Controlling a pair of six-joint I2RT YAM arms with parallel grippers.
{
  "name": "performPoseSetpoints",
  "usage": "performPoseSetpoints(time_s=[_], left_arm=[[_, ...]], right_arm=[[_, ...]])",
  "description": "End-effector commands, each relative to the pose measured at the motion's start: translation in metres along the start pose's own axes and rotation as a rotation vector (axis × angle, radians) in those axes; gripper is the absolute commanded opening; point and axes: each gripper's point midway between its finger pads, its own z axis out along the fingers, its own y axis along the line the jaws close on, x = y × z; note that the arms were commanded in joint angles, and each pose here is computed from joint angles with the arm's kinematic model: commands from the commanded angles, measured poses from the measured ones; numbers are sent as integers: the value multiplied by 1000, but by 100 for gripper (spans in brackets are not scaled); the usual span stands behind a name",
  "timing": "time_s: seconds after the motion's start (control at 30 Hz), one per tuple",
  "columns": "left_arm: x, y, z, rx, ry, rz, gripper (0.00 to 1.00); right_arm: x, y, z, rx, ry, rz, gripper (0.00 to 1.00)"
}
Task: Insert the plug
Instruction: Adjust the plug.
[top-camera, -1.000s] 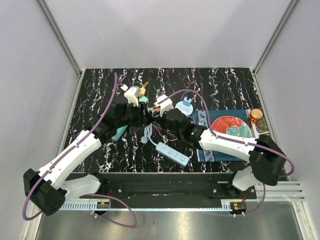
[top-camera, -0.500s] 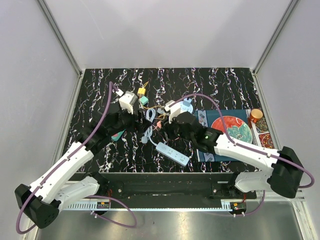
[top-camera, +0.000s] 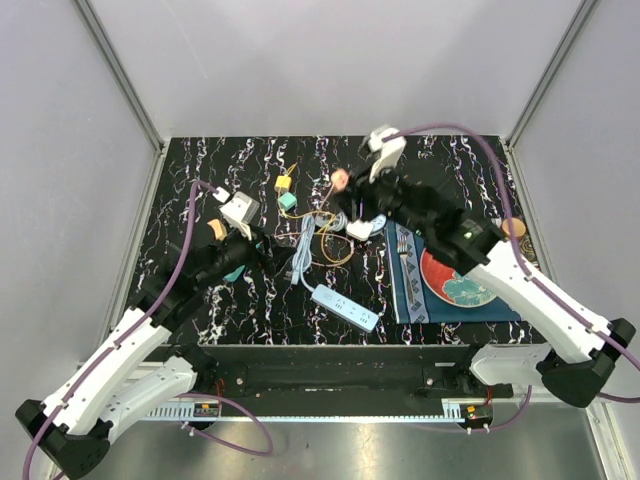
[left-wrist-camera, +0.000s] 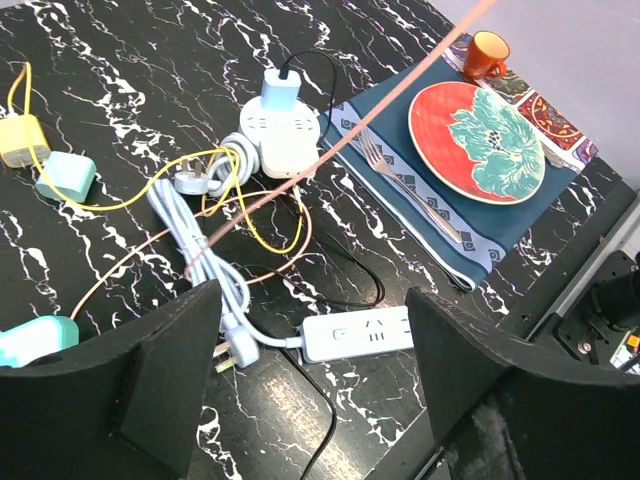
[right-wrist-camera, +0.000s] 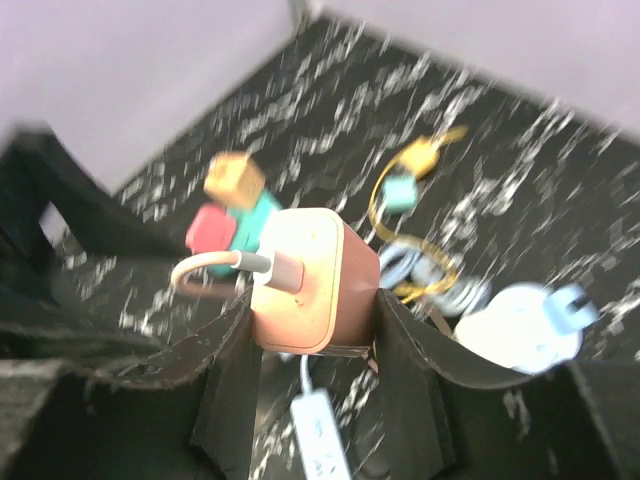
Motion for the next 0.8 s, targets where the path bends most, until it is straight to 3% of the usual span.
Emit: performPoseSetpoints(time_s=[0.0, 0.17, 0.23, 0.4, 0.53, 0.7, 0.77], left_arm=[[-19, 5, -6, -42, -62, 31, 78], [-17, 12, -7, -80, -60, 26, 78], [-15, 14, -7, -92, -56, 25, 78], [-8, 15, -4, -89, -36, 27, 78], [-3, 11, -2, -64, -20, 22, 78], [10, 4, 3, -17, 15, -2, 78], [17, 1, 6, -1, 28, -18, 78]], right_arm=[[-113, -20, -41, 121, -273, -78, 0], [-171, -28, -87, 186, -546, -20, 0], [-158, -31, -86, 194, -530, -17, 0], [-67, -46, -47, 223, -254, 21, 0], [41, -53, -18, 222, 47, 102, 0], [148, -47, -8, 185, 356, 207, 0], [171, -37, -9, 138, 441, 254, 0]])
